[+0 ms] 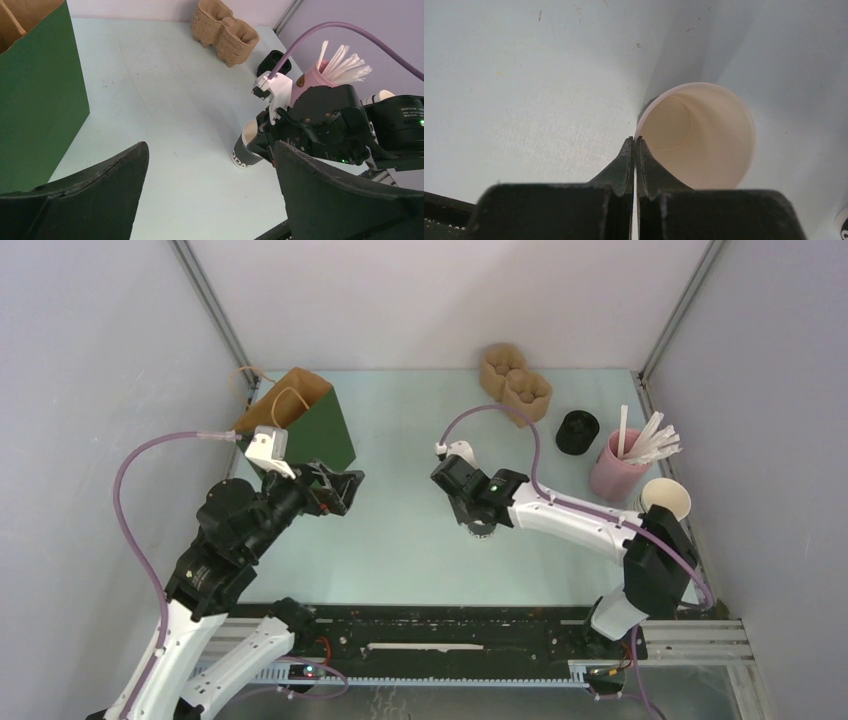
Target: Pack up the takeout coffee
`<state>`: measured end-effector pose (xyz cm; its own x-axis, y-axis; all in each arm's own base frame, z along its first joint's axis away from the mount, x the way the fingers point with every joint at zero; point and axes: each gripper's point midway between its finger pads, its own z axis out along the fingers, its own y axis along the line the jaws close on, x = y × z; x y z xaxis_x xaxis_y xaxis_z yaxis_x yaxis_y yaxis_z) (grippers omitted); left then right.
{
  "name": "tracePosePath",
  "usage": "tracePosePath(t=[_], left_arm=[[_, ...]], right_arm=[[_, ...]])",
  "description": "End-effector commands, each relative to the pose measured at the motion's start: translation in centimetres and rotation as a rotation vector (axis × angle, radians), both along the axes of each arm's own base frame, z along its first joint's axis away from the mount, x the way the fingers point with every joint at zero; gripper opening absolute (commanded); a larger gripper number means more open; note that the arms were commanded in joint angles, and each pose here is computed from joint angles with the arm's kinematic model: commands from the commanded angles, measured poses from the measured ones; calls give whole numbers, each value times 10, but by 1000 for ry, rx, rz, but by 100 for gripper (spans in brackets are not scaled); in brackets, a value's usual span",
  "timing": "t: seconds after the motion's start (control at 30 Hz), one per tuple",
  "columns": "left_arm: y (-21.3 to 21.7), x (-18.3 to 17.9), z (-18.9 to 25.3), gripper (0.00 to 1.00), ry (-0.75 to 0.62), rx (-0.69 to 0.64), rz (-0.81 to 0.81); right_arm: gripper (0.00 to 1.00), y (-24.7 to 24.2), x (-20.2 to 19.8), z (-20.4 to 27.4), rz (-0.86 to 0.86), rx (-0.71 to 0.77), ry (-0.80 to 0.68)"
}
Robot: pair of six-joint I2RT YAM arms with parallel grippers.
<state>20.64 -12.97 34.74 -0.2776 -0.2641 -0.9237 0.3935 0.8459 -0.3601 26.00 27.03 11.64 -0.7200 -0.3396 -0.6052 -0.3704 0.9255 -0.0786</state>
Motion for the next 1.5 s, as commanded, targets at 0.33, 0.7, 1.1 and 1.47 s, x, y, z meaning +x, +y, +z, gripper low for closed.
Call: tracePosePath(t=[0.33,0.7,1.1,1.47], left_arm=[[-8,1,-2,100,1,-2,-38],[-18,3,-5,100,17,3,-77],[-17,-1,-6,100,20,23,-93],[-17,2,-9,100,35,41,-86]], right_arm=[[35,-13,-6,51,-50,135,-80],[44,-117,32,100,-279,104,-188],[56,-225,162,78,-566,33,-203],[56,-252,238,42,-626,-3,-133]])
